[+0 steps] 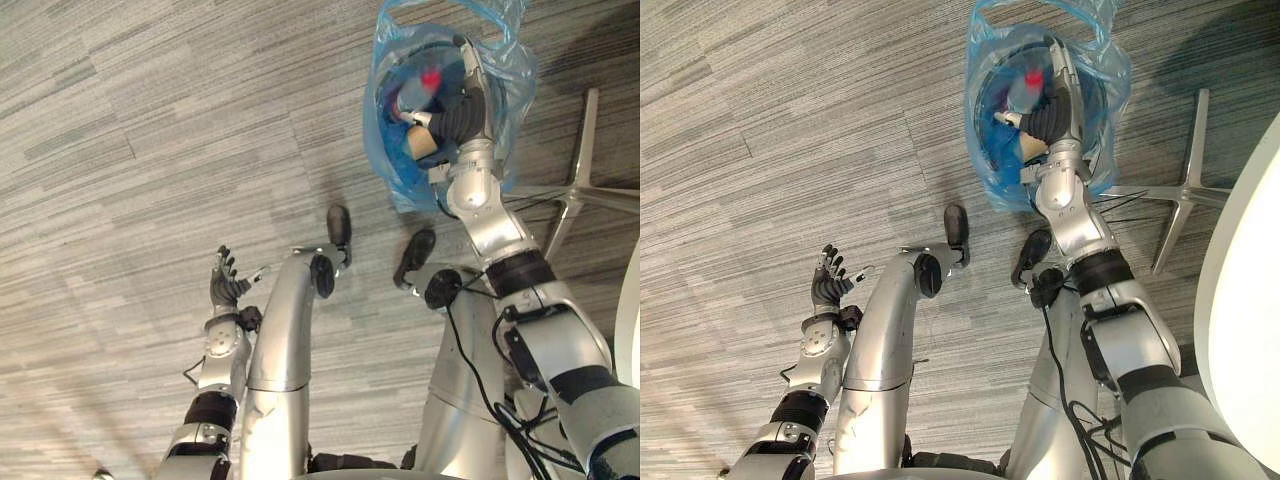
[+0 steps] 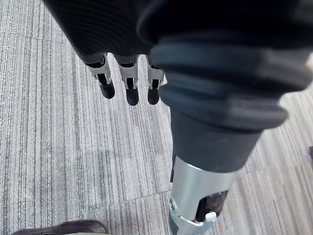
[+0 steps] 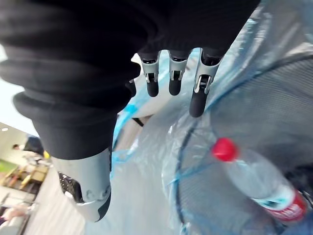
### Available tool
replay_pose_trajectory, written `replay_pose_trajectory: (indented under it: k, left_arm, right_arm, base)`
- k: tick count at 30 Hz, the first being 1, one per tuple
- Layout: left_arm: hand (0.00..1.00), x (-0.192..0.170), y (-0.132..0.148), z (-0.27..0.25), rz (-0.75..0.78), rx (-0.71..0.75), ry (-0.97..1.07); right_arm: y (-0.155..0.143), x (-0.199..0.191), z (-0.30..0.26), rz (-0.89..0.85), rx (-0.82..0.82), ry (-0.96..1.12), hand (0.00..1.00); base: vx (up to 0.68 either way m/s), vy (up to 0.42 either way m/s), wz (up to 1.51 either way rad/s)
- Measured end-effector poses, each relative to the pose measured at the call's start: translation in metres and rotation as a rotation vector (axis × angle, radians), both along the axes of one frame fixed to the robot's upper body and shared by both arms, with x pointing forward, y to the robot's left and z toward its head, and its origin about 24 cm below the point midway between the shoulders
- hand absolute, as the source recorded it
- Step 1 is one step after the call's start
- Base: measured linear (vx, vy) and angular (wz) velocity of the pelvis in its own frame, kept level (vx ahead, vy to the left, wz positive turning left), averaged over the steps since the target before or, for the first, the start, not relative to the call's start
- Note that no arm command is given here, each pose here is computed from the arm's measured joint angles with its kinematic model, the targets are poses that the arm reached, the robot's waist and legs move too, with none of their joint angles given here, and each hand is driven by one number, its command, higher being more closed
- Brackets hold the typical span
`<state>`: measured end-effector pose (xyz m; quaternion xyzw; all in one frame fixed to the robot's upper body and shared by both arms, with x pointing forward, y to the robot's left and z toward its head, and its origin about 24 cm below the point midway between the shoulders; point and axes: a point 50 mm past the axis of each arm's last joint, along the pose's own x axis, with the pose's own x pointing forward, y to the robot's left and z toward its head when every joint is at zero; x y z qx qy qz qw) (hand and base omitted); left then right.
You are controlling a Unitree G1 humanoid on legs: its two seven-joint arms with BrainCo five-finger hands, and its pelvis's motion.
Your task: Gather rubbish on tea table into small bin, then transfer packed bag to large trash can.
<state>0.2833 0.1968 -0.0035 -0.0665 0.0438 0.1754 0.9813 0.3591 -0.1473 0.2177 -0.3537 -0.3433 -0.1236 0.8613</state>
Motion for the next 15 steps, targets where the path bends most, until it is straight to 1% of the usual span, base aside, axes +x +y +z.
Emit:
replay_pose_trajectory:
  k: [3,6,12,13,15]
  left_arm:
    - [0.0,-0.002,0.006,-0.002,0.016,0.01,0.012]
    - [0.0,-0.007,0.017,-0.006,0.038,0.036,0.034]
    - [0.0,-0.007,0.016,-0.006,0.037,0.035,0.033]
    - [0.0,-0.007,0.016,-0.007,0.038,0.035,0.037]
    - [0.0,-0.007,0.017,-0.009,0.04,0.034,0.046]
  right_arm:
    - [0.004,-0.003,-0.022,-0.011,-0.053,0.047,0.0]
    - [0.015,-0.006,-0.048,0.019,-0.135,0.127,0.0]
    - [0.034,0.002,-0.082,0.033,-0.276,0.269,0.0]
    - [0.037,0.005,-0.087,0.036,-0.3,0.299,1.0]
    - [0.04,0.012,-0.095,0.026,-0.356,0.36,1.0]
  base:
    - [-0.07,-0.006,-0.11]
    - [-0.06,-0.005,-0.01]
    - [-0.05,0.004,0.01]
    - [-0.06,0.007,0.04]
    - [-0.06,0.008,0.08]
